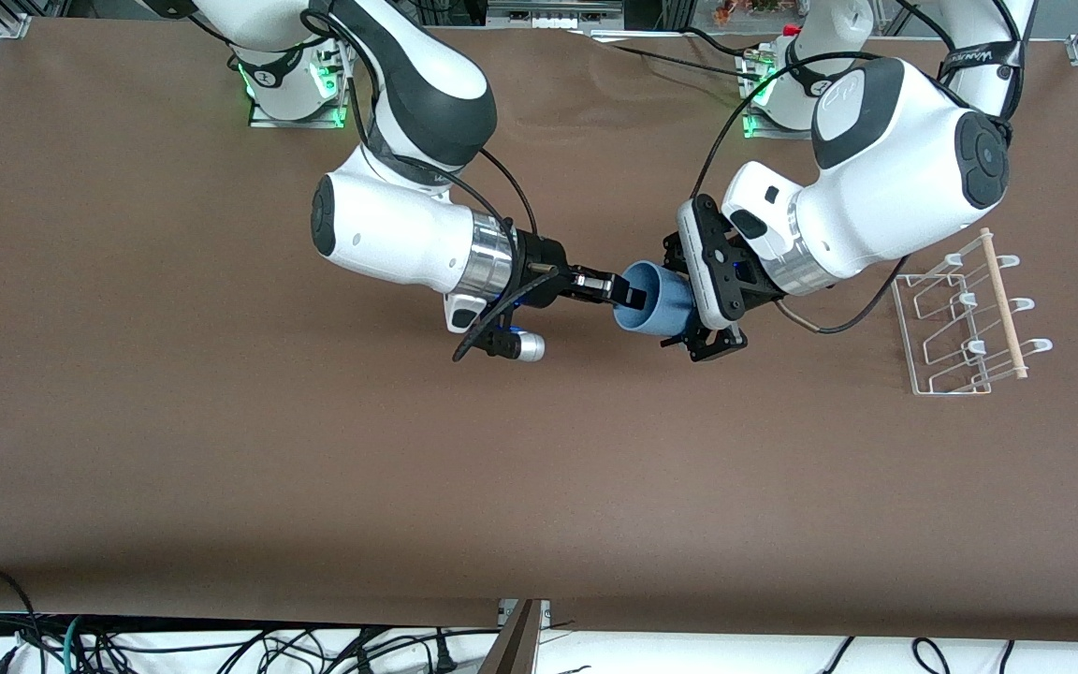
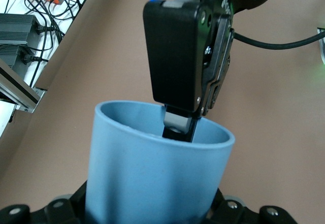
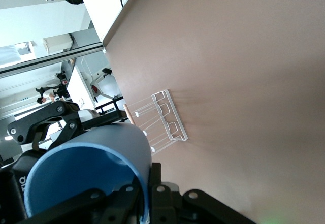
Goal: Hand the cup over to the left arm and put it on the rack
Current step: 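Grasp the cup rim with the left gripper from the right gripper, then open the right gripper and withdraw it while the left gripper holds the cup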
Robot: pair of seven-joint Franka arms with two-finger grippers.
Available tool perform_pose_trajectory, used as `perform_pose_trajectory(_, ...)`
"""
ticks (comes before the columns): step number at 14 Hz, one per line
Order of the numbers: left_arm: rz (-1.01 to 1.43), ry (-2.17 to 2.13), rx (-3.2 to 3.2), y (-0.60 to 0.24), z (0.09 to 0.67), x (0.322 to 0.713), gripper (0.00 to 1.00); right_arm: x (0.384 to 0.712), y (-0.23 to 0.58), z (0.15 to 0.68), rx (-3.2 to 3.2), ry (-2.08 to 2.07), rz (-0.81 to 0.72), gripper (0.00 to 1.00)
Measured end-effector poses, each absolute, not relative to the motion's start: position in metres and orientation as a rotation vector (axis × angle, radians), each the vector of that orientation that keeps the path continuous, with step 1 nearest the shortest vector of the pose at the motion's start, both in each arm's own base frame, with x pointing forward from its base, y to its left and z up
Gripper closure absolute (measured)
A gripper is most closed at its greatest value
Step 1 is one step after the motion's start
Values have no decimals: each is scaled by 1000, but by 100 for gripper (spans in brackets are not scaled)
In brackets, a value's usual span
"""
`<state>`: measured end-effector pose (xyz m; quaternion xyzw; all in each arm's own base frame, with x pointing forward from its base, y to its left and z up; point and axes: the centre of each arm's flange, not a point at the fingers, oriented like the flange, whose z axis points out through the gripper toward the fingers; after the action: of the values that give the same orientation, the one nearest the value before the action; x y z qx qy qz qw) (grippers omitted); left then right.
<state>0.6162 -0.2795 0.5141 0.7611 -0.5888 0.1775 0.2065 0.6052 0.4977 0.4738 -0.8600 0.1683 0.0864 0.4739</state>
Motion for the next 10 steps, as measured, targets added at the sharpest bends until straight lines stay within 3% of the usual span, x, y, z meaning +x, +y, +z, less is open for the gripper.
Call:
perform_pose_trajectory(2, 494, -1638, 2122, -279, 514, 617, 18, 606, 497, 475, -2102, 409, 208, 91)
perform_pose_trajectory(10, 304, -1633, 2111, -256, 499, 612, 20, 650, 411, 513, -2115, 407, 252, 6)
